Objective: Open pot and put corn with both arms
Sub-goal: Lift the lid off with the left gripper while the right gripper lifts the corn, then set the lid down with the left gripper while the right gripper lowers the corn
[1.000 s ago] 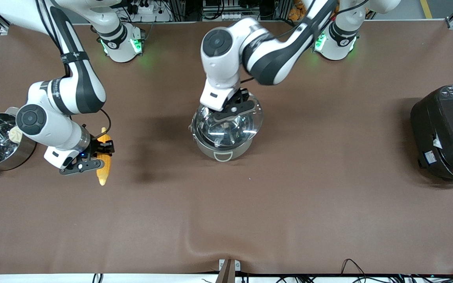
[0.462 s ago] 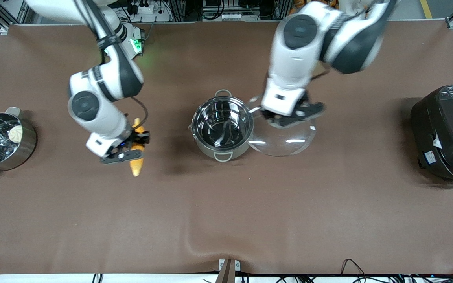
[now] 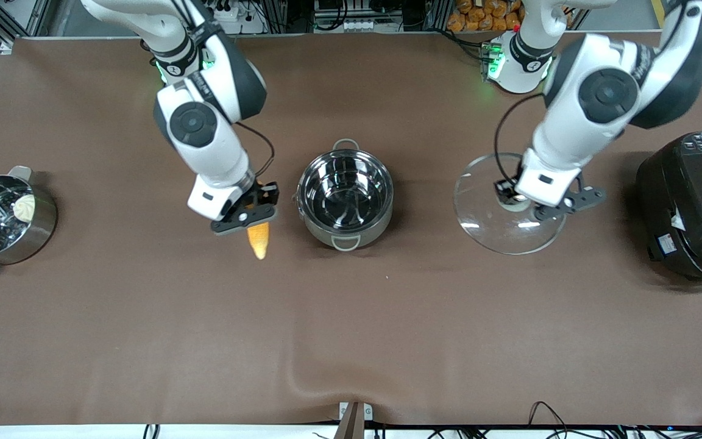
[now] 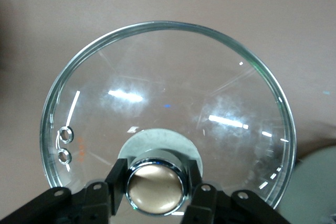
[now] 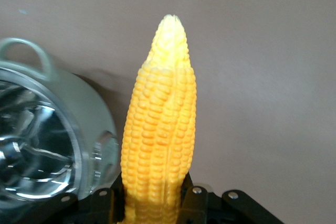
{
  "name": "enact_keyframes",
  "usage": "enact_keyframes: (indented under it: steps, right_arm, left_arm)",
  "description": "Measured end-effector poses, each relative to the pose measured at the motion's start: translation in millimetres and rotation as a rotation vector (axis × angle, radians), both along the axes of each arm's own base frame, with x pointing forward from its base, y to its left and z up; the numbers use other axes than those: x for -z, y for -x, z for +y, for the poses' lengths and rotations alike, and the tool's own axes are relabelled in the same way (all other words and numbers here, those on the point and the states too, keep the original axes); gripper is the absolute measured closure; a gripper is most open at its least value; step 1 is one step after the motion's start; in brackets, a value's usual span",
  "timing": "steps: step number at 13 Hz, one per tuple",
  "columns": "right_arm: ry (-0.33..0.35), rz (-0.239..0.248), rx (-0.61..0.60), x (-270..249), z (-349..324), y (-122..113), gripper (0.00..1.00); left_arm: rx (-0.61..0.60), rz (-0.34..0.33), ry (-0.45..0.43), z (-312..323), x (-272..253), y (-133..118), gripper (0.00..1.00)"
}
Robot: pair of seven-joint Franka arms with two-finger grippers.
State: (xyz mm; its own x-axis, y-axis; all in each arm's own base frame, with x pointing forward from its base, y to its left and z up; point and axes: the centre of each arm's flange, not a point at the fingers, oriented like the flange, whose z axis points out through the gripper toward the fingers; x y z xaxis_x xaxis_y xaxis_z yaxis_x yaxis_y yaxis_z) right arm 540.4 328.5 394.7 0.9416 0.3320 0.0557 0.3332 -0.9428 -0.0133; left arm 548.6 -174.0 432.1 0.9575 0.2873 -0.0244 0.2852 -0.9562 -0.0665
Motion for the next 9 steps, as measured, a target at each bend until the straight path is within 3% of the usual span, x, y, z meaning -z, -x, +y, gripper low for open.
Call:
enact_keyframes:
  steps: [5, 9]
  right_arm:
    - [-0.007, -0.035, -0.144, -5.7, 78.5, 38.1, 0.61]
    - [0.092, -0.085, -0.219, 25.6, 129.1, 62.1, 0.61]
  left_arm:
    - [-0.009, -0.020, 0.025, 69.4, 109.2, 20.7, 0.50]
    - [-0.028, 0.011, 0.030, 91.1, 160.6, 44.8, 0.50]
